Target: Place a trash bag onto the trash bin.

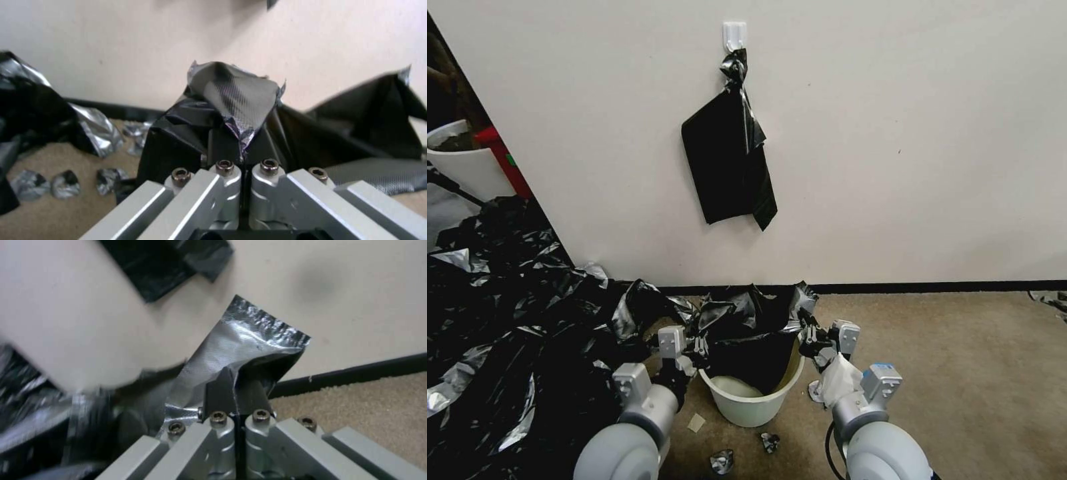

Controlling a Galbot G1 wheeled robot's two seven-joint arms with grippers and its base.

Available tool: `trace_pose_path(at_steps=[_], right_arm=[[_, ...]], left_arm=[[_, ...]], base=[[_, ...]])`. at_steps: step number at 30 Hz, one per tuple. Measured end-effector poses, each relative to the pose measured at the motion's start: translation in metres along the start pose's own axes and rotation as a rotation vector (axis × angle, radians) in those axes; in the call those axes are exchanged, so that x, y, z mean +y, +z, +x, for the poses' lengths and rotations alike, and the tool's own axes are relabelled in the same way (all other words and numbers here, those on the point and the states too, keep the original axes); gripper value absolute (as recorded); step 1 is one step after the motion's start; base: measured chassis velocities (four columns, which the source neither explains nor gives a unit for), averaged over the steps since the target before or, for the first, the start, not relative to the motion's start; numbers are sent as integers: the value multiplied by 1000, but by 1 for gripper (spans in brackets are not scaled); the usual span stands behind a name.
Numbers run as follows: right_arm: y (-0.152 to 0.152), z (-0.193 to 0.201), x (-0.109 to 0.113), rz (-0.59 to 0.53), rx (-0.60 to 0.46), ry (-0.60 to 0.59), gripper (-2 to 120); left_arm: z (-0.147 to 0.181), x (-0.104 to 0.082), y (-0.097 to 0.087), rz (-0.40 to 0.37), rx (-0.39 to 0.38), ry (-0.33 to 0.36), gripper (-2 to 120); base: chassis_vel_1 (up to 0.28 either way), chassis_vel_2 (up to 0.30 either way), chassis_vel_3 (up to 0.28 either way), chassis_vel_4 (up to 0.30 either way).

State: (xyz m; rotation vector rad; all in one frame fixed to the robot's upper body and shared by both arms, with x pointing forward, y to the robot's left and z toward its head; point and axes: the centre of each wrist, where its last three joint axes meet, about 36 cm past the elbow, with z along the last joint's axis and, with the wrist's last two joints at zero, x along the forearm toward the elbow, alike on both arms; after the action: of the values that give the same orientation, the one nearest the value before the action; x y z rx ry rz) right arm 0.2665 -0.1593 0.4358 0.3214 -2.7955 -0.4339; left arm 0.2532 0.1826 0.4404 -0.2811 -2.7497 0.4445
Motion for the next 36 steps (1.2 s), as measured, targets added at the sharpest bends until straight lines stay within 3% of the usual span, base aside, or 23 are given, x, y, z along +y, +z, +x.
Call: trace_pose_path(at_steps=[6, 8, 9, 13, 14, 18, 26, 36], right_arm=[[-20, 20, -4, 104, 134, -75, 0], [-35, 25, -5, 182, 217, -107, 0], [-35, 25, -5, 182, 217, -107, 0], [-44, 22, -14, 314, 287, -99, 0], [-44, 22, -14, 314, 287, -99, 0], [-31, 31, -16, 391, 355, -98, 0], [-15, 43, -11, 423, 416, -98, 0], [2, 36, -24, 520, 480, -46, 0]], left_arm=[[19, -10, -7, -39, 9, -29, 0], [26, -10, -18, -75, 90, -42, 0], [26, -10, -18, -75, 90, -42, 0], [29, -5, -24, -128, 232, -65, 0], [29, -5, -24, -128, 232, -65, 0], [29, -7, -13, -155, 318, -71, 0], [34, -13, -4, -168, 361, -48, 0], [24, -5, 18, -217, 401, -100, 0]], base=[[0, 0, 0, 0], [0, 0, 0, 0], [0, 0, 0, 0], [0, 0, 0, 0], [0, 0, 0, 0], [0, 0, 0, 0], [0, 0, 0, 0], [0, 0, 0, 0]])
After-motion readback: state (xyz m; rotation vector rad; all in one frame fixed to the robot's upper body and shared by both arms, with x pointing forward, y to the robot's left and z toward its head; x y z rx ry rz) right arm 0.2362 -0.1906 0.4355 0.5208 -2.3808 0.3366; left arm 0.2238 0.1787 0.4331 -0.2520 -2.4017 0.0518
